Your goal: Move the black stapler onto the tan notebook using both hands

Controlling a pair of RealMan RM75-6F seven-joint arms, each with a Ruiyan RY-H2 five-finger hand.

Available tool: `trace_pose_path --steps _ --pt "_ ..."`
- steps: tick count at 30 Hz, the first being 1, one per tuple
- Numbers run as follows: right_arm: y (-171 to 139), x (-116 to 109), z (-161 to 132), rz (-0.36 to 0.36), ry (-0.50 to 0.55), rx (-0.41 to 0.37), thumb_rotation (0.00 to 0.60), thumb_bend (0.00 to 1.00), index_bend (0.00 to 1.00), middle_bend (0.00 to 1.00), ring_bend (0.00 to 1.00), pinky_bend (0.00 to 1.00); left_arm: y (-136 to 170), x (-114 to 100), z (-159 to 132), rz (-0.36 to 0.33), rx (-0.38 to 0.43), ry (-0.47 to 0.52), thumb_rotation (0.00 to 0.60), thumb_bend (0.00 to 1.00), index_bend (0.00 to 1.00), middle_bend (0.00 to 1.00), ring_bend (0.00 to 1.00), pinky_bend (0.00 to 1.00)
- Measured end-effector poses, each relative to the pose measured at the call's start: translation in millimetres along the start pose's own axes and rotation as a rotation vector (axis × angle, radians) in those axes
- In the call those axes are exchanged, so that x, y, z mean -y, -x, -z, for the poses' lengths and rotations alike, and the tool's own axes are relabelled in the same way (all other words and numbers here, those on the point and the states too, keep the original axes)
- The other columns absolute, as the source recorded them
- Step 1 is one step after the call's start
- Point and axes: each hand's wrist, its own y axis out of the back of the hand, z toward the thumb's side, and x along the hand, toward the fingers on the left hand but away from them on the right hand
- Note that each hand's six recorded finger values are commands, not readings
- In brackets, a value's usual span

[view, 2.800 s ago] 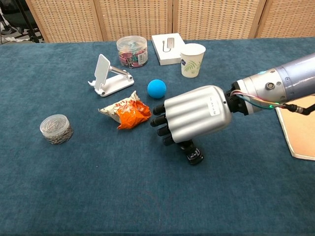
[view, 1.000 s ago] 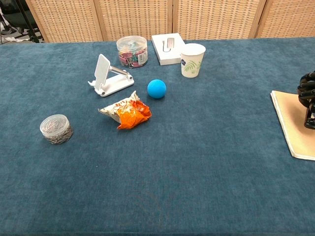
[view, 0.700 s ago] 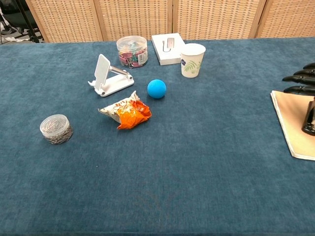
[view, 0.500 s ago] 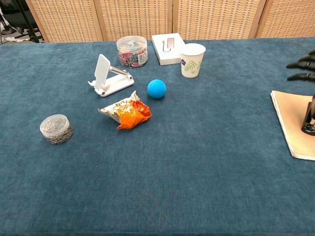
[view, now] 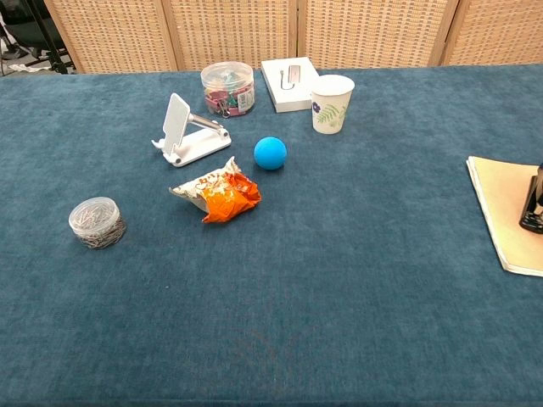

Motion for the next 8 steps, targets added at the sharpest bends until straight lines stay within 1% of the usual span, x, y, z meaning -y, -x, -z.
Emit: trace_pose_path --steps 1,2,3,4,6,8 --pt "-12 -3 1 -0.008 0.041 0.064 0.6 0.0 0.04 0.0 0.0 0.0 2 0 1 -0.01 -0.01 -0.005 0.6 0.0 0.03 0.0 0.0 0.05" --pt "-21 -5 3 -0.015 0.064 0.113 0.6 0.0 0.04 0.0 0.0 0.0 4 1 2 -0.012 -0.016 -0.003 0.6 0.0 0.02 0.0 0.0 0.05" --pt "-34 -7 6 -0.021 0.08 0.171 0.6 0.0 0.04 0.0 0.0 0.0 7 2 3 -0.012 -0.024 0.004 0.6 0.0 0.02 0.0 0.0 0.05" --pt "-43 -8 7 -0.021 0.083 0.207 0.6 0.0 0.04 0.0 0.0 0.0 9 2 5 -0.014 -0.029 0.012 0.6 0.0 0.02 0.0 0.0 0.05" --pt "-56 -11 10 -0.009 0.073 0.256 0.6 0.0 0.04 0.0 0.0 0.0 12 4 7 -0.015 -0.035 0.027 0.6 0.0 0.02 0.0 0.0 0.05" --pt "-62 -11 12 0.001 0.06 0.274 0.6 0.0 0.04 0.0 0.0 0.0 15 6 10 -0.008 -0.039 0.042 0.6 0.0 0.02 0.0 0.0 0.05"
